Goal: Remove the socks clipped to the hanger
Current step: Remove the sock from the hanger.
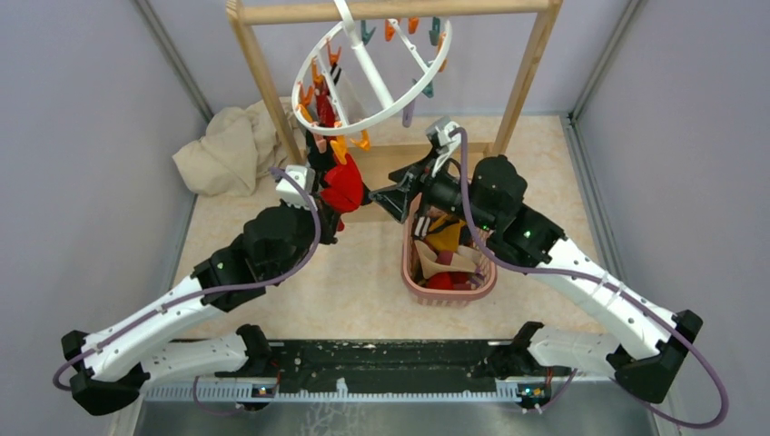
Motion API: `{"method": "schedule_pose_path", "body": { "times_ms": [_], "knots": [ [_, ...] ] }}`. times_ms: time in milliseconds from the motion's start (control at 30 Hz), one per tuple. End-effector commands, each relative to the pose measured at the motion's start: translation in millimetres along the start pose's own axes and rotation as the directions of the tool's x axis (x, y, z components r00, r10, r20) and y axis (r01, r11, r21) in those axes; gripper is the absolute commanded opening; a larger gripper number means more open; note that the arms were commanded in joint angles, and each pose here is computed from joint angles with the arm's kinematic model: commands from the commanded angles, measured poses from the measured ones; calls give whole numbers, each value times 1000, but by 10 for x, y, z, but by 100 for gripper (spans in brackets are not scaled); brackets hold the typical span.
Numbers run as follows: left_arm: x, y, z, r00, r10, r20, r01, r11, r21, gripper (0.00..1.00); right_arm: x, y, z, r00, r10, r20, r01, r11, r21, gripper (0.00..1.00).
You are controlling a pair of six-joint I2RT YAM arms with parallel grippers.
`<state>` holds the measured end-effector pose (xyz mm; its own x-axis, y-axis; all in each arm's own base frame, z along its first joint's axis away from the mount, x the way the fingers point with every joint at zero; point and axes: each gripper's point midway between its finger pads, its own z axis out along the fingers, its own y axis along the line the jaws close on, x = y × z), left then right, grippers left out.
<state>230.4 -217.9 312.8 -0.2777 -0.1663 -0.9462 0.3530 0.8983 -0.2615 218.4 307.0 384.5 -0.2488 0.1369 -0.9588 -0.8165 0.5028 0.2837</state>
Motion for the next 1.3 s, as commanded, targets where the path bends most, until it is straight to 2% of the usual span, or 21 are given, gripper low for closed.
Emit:
{"method": "schedule_pose_path", "body": {
  "times_ms": [0, 200, 333, 800, 1267],
  "knots": [
    [-311, 22, -111, 996, -33, 78, 33, 999, 5, 7, -585, 253, 10, 988, -35, 150, 50, 994, -96, 64],
    [-383, 40, -184, 995, -42, 94, 41, 999, 14, 8, -764, 401, 211, 983, -37, 181, 70, 981, -179, 47],
    [-333, 76, -209, 996, -46, 82, 46, 999, 7, 8, -804, 468, 343, 984, -20, 176, 60, 973, -224, 40],
    [-234, 83, -231, 995, -77, 60, 76, 997, 19, 8, -773, 295, 727, 976, -52, 210, 88, 982, -166, 46],
    [-223, 79, -245, 995, -83, 53, 81, 996, 24, 8, -926, 225, 804, 965, -67, 254, 98, 989, -112, 51]
  ]
}}
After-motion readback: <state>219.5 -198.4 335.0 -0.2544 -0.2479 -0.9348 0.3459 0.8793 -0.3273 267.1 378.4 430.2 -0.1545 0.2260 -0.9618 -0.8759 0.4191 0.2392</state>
